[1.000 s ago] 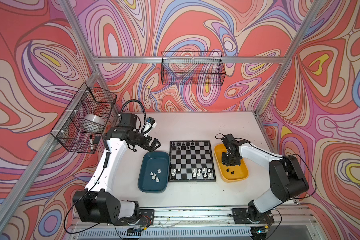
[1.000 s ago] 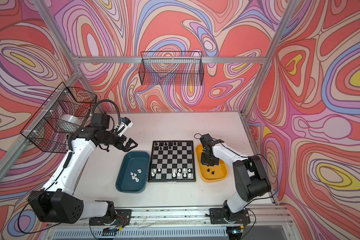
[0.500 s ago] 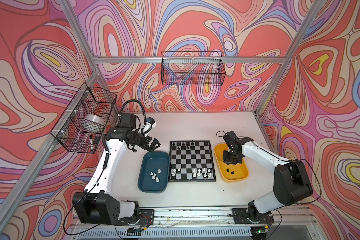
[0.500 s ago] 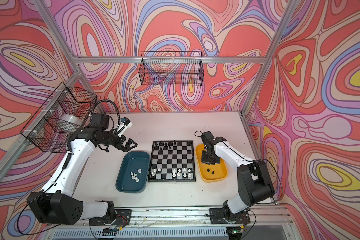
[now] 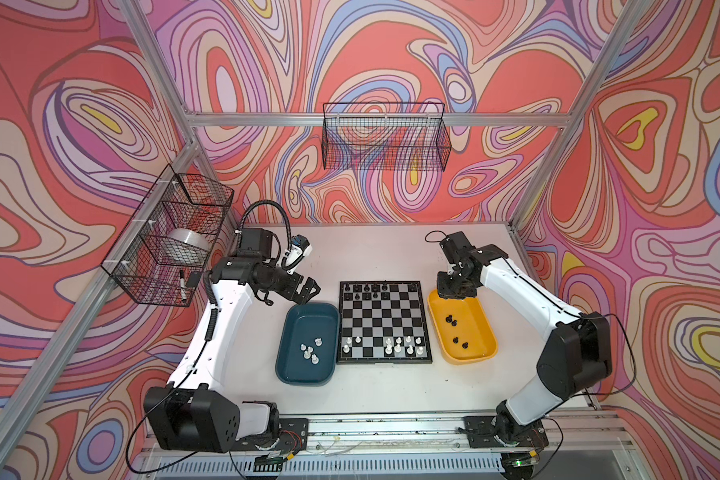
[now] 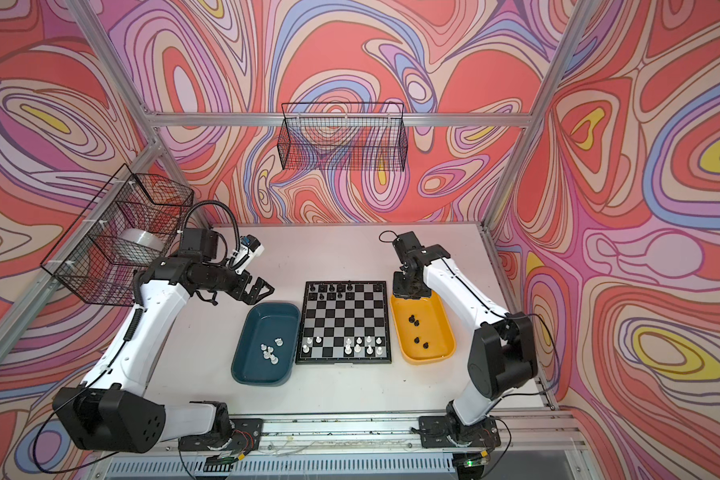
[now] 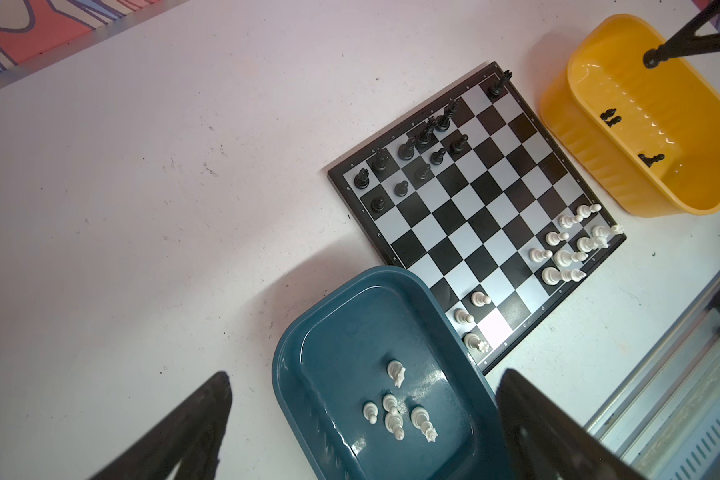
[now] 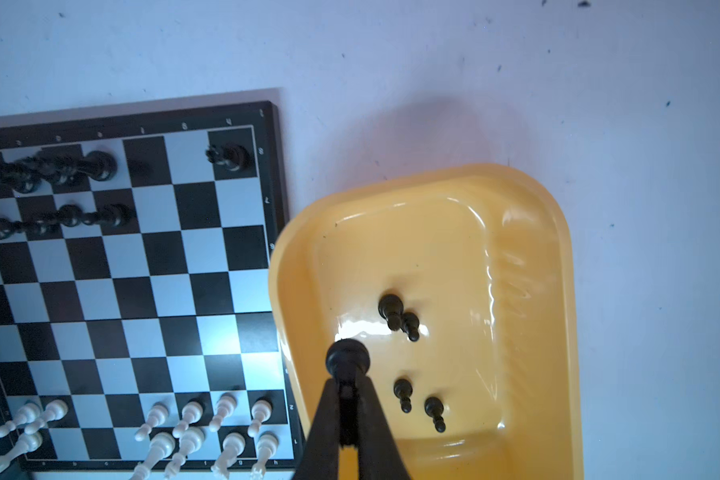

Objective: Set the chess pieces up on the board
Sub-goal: 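Lift the black piece and carry it to the board's far edge, then position the black piece over the square beside the corner pawn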

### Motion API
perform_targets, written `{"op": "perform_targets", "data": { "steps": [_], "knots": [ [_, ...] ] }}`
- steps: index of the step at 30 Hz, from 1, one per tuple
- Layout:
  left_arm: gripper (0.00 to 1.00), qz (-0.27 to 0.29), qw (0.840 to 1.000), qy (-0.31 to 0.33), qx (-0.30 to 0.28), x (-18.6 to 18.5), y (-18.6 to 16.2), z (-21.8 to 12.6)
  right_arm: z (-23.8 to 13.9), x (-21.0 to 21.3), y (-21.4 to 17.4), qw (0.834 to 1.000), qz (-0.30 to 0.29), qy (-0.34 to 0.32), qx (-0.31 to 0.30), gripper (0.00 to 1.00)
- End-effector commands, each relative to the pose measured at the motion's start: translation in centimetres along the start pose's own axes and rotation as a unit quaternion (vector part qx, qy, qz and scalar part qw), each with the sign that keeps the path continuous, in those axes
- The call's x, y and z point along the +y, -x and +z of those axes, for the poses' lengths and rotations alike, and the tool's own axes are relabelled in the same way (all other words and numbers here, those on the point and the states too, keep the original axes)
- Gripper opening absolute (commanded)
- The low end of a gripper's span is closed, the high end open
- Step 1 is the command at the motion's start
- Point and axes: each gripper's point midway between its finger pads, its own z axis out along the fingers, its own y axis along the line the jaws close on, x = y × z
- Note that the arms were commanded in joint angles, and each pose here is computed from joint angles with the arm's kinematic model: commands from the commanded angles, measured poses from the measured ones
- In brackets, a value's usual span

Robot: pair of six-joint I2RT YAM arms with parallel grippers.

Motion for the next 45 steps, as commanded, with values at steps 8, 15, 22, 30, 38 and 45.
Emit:
{"op": "perform_targets", "data": {
  "steps": [8, 15, 22, 30, 38, 45],
  "knots": [
    [1.00, 0.013, 1.000, 0.000, -0.014, -0.5, 0.5, -0.7, 2.2, 6.3, 3.6, 0.998, -0.050, 0.030, -0.001, 0.07],
    [1.00, 0.012, 1.000, -0.001, -0.014, -0.5, 0.5, -0.6, 4.1, 8.9, 5.0, 0.997, -0.065, 0.040, -0.007, 0.07],
    [1.00, 0.011, 1.000, 0.000, -0.012, -0.4, 0.5, -0.6, 6.4, 9.7, 5.4, 0.997, -0.069, 0.038, -0.001, 0.07],
    [1.00, 0.009, 1.000, 0.000, -0.009, -0.4, 0.4, -0.6, 8.4, 10.2, 5.7, 0.997, -0.072, 0.038, 0.003, 0.07],
    [1.00, 0.010, 1.000, 0.001, -0.005, -0.4, 0.1, -0.4, 10.3, 10.5, 5.9, 0.997, -0.076, 0.033, 0.011, 0.07],
    [1.00, 0.009, 1.000, 0.000, -0.004, -0.4, 0.1, -0.4, 11.4, 10.5, 5.5, 0.996, -0.078, 0.027, 0.025, 0.07]
  ]
}}
